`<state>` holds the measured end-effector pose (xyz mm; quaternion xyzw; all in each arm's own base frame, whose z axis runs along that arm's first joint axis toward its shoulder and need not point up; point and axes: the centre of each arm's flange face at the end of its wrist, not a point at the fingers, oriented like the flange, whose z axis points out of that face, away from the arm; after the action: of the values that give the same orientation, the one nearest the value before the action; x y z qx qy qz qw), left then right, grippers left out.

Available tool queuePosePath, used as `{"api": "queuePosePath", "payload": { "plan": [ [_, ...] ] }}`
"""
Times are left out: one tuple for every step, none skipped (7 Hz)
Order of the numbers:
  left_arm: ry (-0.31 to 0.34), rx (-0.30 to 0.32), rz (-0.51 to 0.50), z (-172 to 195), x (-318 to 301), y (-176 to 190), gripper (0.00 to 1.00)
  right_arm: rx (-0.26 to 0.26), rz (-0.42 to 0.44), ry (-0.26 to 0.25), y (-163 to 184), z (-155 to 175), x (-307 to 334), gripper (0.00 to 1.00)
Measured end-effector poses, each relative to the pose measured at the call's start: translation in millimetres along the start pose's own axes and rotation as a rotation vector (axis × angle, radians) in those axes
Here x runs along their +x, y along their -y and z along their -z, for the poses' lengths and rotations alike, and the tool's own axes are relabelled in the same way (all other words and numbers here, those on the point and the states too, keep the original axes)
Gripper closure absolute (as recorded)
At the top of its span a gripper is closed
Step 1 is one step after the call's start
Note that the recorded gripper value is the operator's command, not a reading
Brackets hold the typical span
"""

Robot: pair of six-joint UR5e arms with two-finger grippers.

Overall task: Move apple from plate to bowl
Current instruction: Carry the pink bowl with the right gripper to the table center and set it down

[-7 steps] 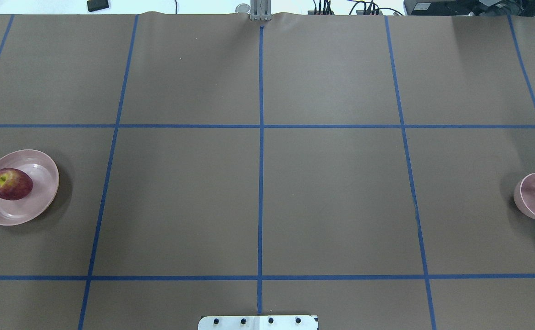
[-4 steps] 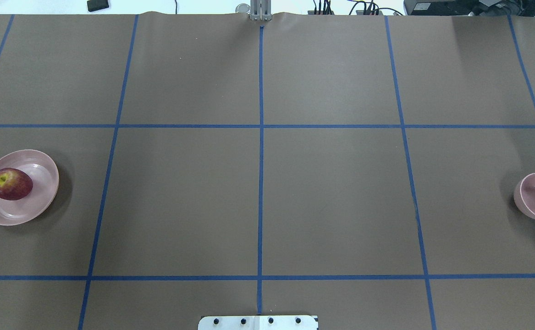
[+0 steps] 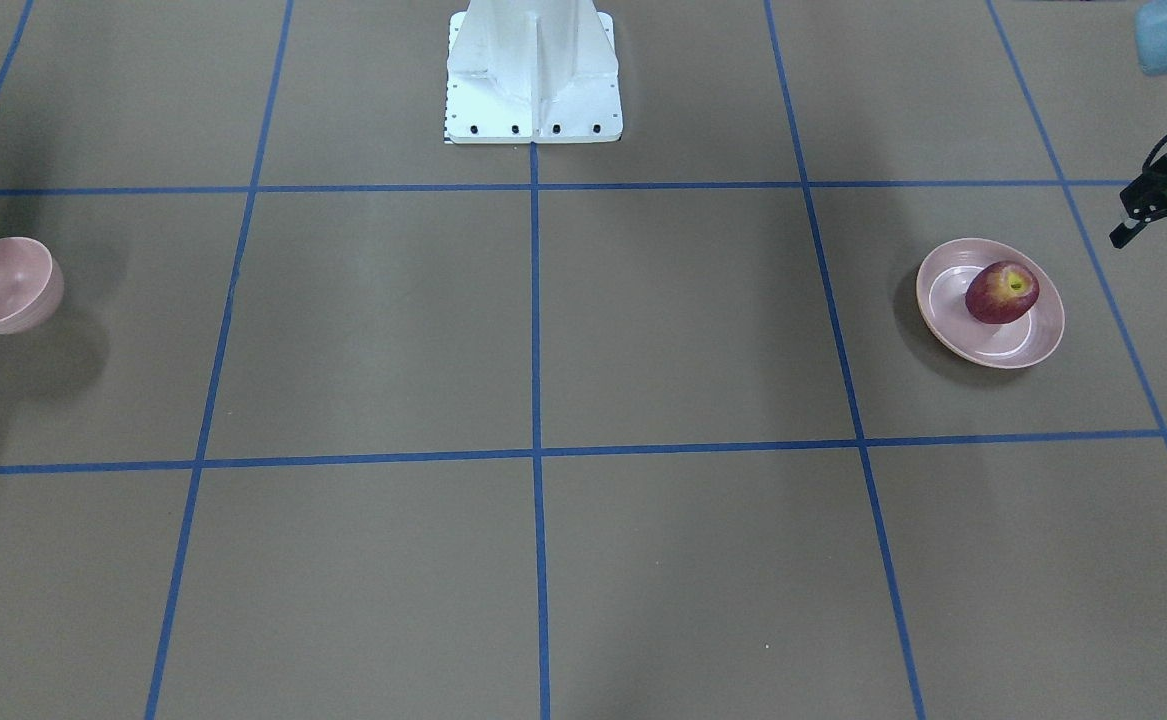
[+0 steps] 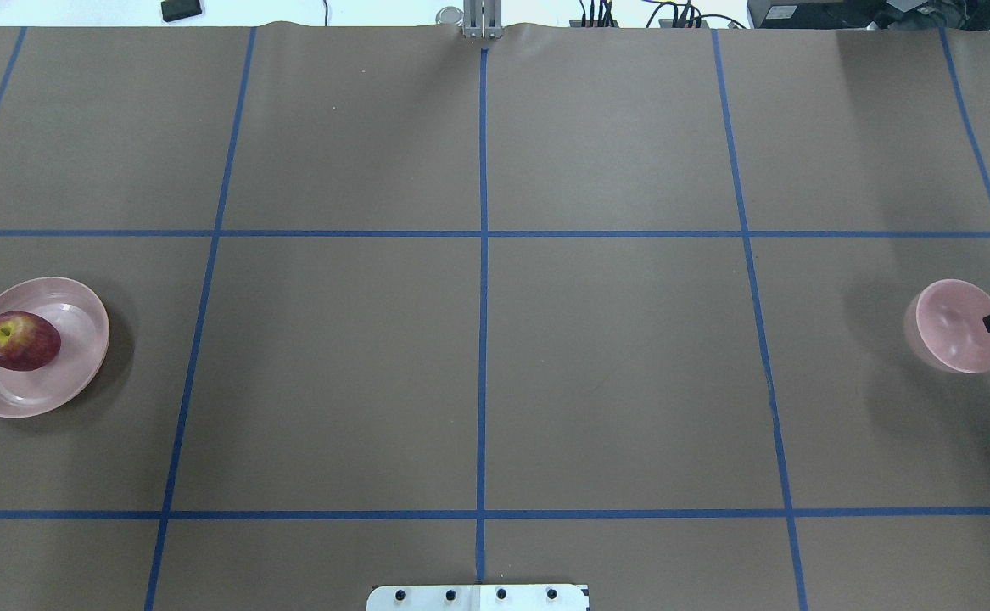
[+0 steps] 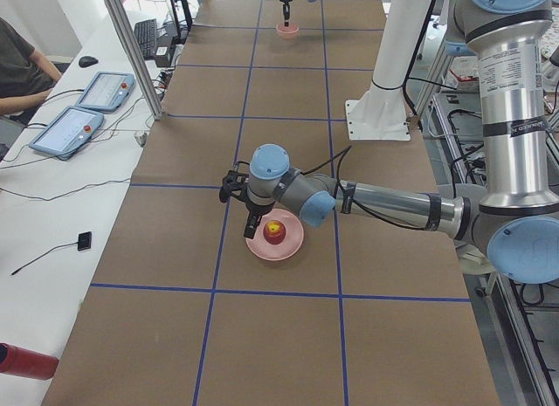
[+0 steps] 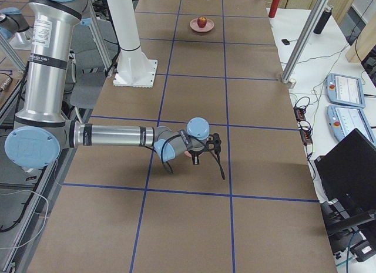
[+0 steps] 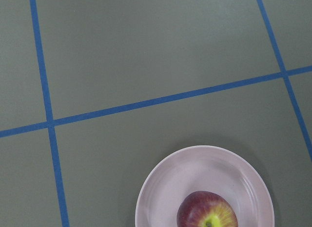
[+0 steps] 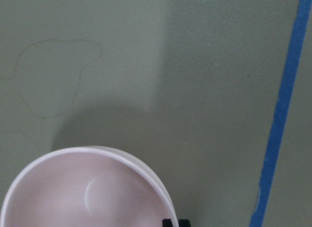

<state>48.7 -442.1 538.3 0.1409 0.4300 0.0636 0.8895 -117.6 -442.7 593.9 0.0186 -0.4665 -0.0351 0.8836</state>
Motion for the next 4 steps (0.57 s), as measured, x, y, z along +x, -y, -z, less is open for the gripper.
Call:
{"api": "queuePosePath", "payload": {
  "plan": [
    [-0.008,-0.008,0.008,-0.8,-0.2,-1.5,0.02,0.009,-0.054,0.027,43.9,-1.8,-58.6,1.0],
    [-0.013,-0.009,0.04,-1.4,1.7,0.9,0.02,0.002,-0.126,0.04,98.2,-8.0,-148.8,1.0],
    [-0.014,-0.005,0.091,-3.2,8.6,8.9,0.02,-0.005,-0.189,0.031,134.8,-18.4,-242.5,1.0],
    [-0.012,-0.003,0.124,-9.6,19.3,19.8,0.02,-0.002,-0.254,0.02,157.2,-33.3,-331.0,1.0]
  ]
}}
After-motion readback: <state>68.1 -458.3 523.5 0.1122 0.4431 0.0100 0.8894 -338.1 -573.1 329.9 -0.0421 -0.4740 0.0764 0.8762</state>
